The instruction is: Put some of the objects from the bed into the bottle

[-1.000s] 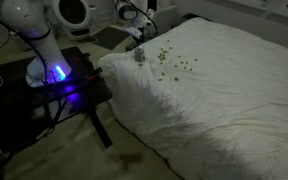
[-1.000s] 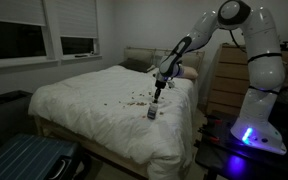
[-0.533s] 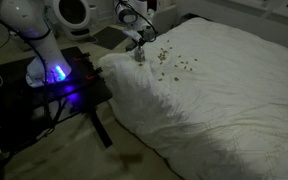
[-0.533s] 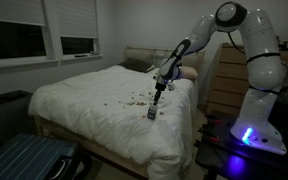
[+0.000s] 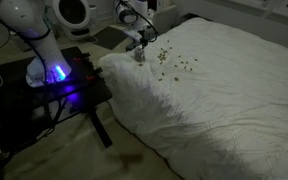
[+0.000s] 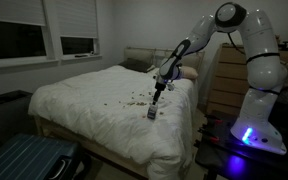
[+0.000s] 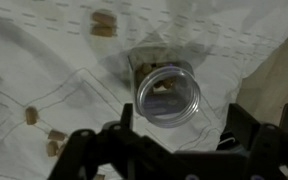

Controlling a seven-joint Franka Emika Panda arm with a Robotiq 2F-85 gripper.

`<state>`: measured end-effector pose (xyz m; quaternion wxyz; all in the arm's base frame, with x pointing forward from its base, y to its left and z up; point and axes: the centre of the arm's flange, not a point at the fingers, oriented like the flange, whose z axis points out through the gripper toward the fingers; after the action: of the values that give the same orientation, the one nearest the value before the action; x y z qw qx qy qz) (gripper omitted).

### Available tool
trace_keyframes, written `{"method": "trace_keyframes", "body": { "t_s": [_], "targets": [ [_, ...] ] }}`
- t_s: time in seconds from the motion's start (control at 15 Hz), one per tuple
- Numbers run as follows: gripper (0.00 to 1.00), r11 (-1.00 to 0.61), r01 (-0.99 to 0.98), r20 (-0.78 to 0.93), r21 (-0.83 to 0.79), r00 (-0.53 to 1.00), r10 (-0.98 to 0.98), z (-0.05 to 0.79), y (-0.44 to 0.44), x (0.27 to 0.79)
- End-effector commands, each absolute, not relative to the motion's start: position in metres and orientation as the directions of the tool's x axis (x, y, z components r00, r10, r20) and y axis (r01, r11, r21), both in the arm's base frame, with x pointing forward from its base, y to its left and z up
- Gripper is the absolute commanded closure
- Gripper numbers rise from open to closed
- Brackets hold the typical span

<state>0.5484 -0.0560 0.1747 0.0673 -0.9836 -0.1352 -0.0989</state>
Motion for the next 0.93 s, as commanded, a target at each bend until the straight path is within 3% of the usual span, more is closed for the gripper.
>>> {"method": "trace_keyframes", "body": {
  "t_s": [0.0,0.73,0.87],
  "targets": [
    [0.0,-0.951,0.287,0.244,-0.118,0.936,0.252,0.211,-0.058,0.554],
    [0.0,-0.994,0.085,0.247,0.074,0.964,0.101,0.307,-0.114,0.539],
    [0.0,-0.992,0.107,0.266,0.059,0.957,0.119,0.292,-0.121,0.552]
  ]
}}
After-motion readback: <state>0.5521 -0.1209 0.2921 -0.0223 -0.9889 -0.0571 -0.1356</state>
